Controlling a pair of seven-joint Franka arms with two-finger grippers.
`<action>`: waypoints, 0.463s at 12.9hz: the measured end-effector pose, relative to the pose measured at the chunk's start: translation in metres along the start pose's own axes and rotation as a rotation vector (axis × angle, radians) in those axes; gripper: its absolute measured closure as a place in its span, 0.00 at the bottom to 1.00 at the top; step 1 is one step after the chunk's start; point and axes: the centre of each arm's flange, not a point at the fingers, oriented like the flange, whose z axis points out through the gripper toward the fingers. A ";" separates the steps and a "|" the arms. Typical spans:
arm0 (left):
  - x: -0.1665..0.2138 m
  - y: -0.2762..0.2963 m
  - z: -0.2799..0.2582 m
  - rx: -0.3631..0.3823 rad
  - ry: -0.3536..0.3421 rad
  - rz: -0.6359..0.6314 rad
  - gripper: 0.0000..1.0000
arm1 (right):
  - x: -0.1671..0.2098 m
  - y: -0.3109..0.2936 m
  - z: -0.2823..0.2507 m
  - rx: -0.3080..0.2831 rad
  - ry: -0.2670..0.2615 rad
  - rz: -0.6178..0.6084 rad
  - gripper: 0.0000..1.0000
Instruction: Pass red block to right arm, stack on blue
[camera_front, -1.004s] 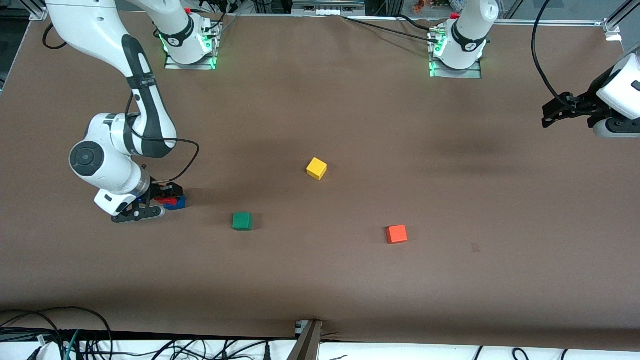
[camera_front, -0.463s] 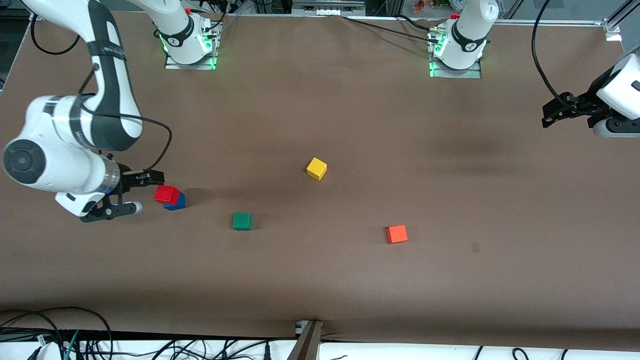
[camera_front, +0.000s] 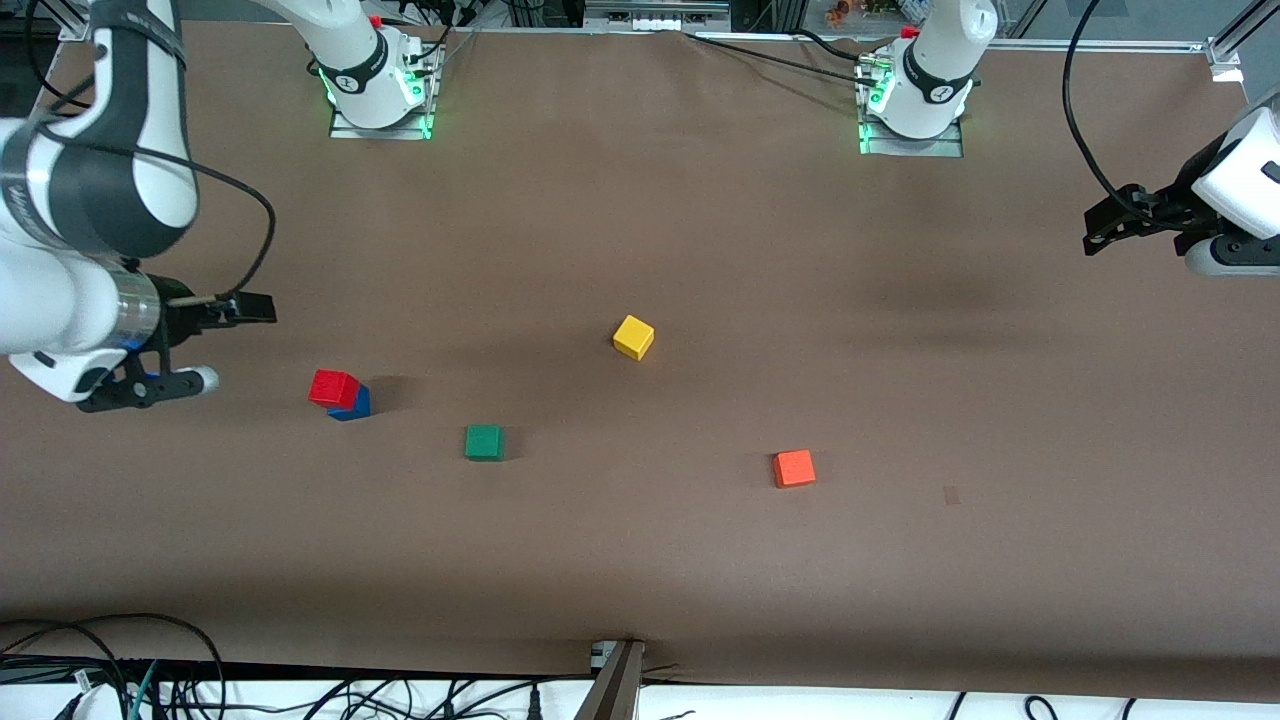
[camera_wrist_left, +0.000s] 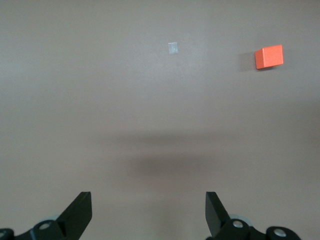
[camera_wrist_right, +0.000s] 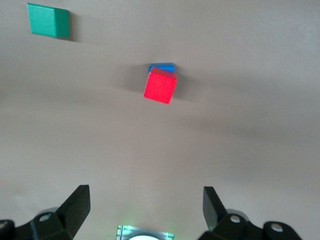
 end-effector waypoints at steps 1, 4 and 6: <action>0.000 0.000 0.000 0.000 0.000 0.000 0.00 | -0.007 0.002 -0.011 -0.018 0.009 0.004 0.00; 0.000 0.003 0.000 0.000 0.000 0.006 0.00 | -0.031 0.004 -0.035 -0.026 0.014 0.067 0.00; 0.000 0.008 -0.001 -0.001 0.003 0.015 0.00 | -0.051 -0.001 -0.053 -0.020 0.036 0.080 0.00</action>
